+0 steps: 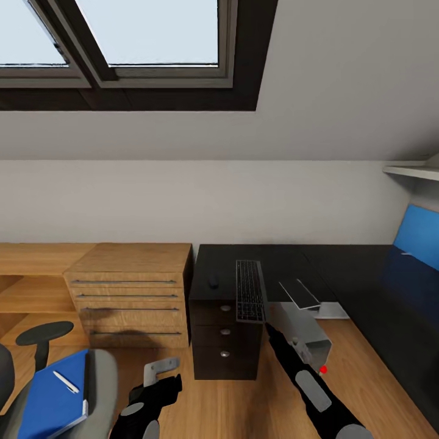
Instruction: In the bedroom, organize the workspace by keeping the computer under the desk, ensuring the monitor is on the desk, placing the keyboard on the desk next to the monitor, placing the mouse on the desk next to the keyboard, moving the folder from the swivel chair onto the desk next to the mouse, stacking the notebook on top of the folder with the pen on top of the notebook, and positioning the swivel chair next to the desk.
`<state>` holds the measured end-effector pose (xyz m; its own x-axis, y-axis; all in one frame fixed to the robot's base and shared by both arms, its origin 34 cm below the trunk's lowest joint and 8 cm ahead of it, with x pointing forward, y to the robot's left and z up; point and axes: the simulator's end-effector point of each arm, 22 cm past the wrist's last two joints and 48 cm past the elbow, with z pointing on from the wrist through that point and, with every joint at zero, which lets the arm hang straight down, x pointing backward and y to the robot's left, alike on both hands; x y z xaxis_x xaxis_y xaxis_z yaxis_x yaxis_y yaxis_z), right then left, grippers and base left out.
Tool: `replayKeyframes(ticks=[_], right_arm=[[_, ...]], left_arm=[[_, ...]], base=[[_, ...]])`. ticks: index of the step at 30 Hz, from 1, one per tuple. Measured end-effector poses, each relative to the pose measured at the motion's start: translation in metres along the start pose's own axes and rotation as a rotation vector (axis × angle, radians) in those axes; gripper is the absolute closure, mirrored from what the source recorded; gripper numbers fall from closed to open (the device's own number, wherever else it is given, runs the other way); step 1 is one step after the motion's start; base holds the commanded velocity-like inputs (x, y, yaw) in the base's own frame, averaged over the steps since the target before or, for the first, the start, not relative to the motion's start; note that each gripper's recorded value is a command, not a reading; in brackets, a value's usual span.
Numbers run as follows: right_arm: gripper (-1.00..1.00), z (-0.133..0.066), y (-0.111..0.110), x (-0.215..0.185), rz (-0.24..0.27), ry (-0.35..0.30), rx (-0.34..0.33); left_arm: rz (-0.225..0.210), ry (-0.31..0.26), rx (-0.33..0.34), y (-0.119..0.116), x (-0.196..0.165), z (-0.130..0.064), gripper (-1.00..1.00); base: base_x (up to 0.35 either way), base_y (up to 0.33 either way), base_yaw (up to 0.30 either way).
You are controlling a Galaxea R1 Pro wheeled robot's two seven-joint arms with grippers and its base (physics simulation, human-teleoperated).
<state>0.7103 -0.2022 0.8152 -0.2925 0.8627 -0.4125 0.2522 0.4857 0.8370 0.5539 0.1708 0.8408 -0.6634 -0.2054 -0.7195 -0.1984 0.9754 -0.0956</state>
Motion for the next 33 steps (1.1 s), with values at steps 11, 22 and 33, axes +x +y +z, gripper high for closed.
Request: replayKeyframes(ticks=[11, 22, 33], right_arm=[[-1.00, 0.035, 0.031, -0.009, 0.119, -0.002, -0.102], [-1.00, 0.042, 0.020, 0.000, 0.124, 0.000, -0.101], [-1.00, 0.049, 0.002, 0.004, 0.134, 0.002, -0.091]], left_arm=[[-0.002, -0.001, -0.002, 0.003, 0.009, 0.011, -1.00], [-0.011, -0.028, 0.004, 0.004, 0.008, 0.018, -1.00], [-0.011, -0.029, 0.007, 0.004, 0.020, 0.029, -1.00]], base=[[0.000, 0.000, 0.000], [0.000, 0.000, 0.000], [0.000, 0.000, 0.000]])
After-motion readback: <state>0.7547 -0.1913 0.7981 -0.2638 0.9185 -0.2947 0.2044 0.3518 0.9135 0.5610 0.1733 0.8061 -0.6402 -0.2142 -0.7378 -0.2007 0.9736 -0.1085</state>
